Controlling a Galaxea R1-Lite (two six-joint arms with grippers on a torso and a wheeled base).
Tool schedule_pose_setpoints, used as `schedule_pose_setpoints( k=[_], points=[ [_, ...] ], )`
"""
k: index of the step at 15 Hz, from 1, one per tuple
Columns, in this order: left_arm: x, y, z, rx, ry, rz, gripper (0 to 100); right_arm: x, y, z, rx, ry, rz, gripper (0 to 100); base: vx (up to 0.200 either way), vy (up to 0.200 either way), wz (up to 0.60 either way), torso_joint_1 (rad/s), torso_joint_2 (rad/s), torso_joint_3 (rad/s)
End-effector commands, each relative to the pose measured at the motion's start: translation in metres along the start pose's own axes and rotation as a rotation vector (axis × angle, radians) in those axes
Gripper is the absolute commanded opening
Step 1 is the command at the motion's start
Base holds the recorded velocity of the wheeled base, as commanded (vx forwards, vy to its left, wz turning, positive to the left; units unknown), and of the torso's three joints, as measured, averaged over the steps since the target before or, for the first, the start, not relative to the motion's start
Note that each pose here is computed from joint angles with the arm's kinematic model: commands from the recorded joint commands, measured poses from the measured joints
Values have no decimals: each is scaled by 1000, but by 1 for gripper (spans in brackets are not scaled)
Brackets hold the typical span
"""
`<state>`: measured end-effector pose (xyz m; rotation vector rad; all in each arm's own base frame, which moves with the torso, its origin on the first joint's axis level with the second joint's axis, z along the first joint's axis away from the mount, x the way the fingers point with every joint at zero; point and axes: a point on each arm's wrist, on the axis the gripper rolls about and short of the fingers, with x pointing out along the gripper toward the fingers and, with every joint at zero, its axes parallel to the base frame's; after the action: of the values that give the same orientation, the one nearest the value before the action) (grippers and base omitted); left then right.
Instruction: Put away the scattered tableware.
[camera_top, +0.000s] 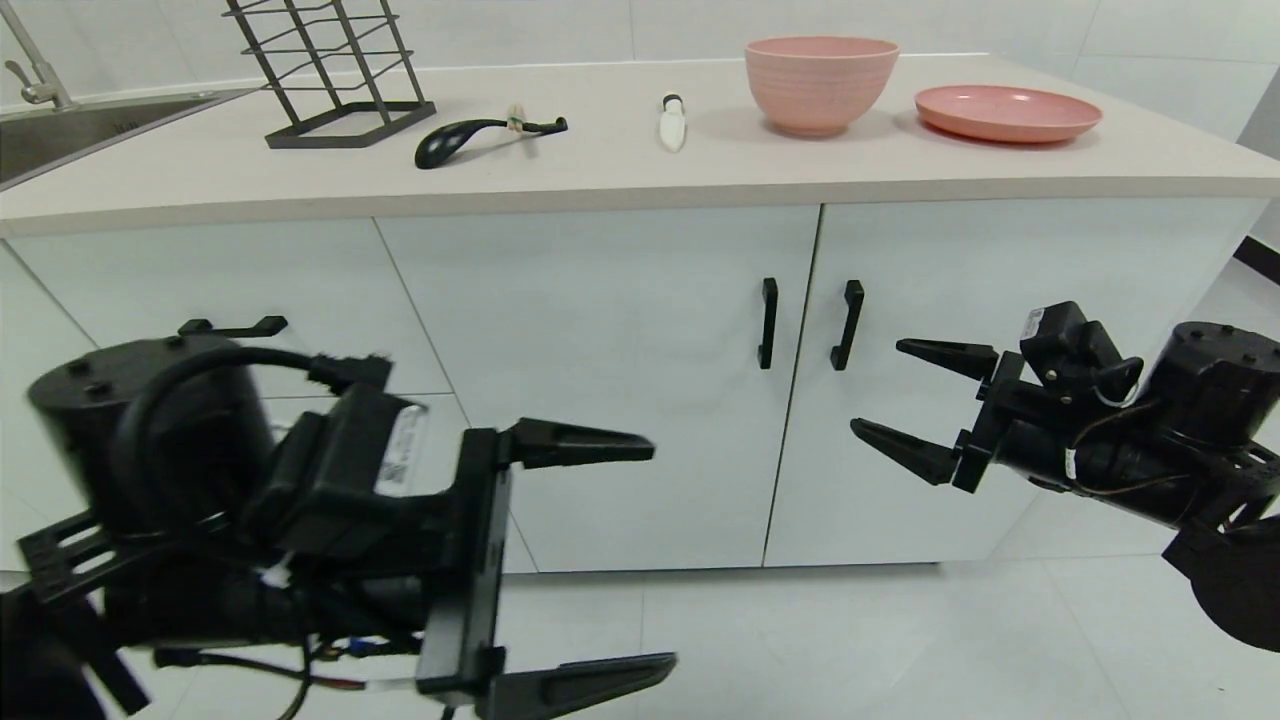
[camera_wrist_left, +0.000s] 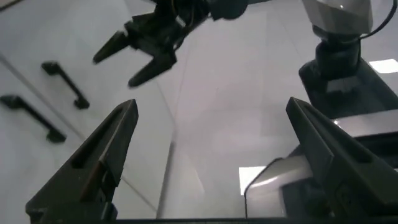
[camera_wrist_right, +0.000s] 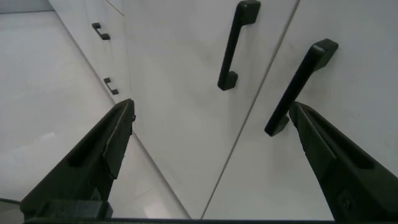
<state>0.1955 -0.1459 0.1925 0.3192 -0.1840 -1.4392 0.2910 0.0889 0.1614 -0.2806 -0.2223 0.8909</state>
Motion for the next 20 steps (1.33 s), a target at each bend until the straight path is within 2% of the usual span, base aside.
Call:
schedule_pose_setpoints(
  k=[1, 3, 4, 5, 6, 7, 9, 12, 13, 14, 15, 16, 18, 20],
  points=[
    [57, 27, -16, -7, -8, -67, 100, 13, -8, -12, 2, 6, -1, 100, 0, 0, 0, 0, 0, 0],
    [84, 55, -17, 14, -15, 10, 100, 24, -19, -18, -6, -3, -13, 100, 0, 0, 0, 0, 0, 0],
    [90, 61, -19, 12, -17, 22, 100, 25, -23, -19, -11, -5, -20, 100, 0, 0, 0, 0, 0, 0],
    [112, 77, -23, 28, -40, 25, 100, 28, -29, -22, -15, -11, -21, 100, 0, 0, 0, 0, 0, 0],
    [123, 85, -26, 40, -53, 24, 100, 31, -32, -23, -19, -20, -6, 100, 0, 0, 0, 0, 0, 0],
    [132, 93, -27, 54, -74, 11, 100, 35, -35, -25, -25, -31, 9, 100, 0, 0, 0, 0, 0, 0],
    [142, 101, -30, 69, -121, -88, 100, 43, -44, -26, -41, -53, 11, 100, 0, 0, 0, 0, 0, 0],
    [152, 106, -42, 47, -111, -99, 100, 47, -48, -26, -51, -65, 13, 100, 0, 0, 0, 0, 0, 0],
    [155, 108, -44, 20, -106, -79, 100, 48, -49, -30, -47, -63, 29, 100, 0, 0, 0, 0, 0, 0],
    [155, 110, -43, 0, -91, -18, 100, 50, -48, -34, -40, -59, 45, 100, 0, 0, 0, 0, 0, 0],
    [154, 112, -42, -34, -76, 43, 100, 52, -48, -38, -37, -58, 54, 100, 0, 0, 0, 0, 0, 0],
    [154, 113, -40, -61, -75, 70, 100, 54, -48, -39, -38, -60, 59, 100, 0, 0, 0, 0, 0, 0],
    [154, 115, -36, -97, -111, 94, 100, 62, -53, -41, -50, -76, 64, 100, 0, 0, 0, 0, 0, 0],
    [157, 115, -44, -108, -100, 90, 100, 66, -55, -44, -54, -83, 70, 100, 0, 0, 0, 0, 0, 0]
  ],
)
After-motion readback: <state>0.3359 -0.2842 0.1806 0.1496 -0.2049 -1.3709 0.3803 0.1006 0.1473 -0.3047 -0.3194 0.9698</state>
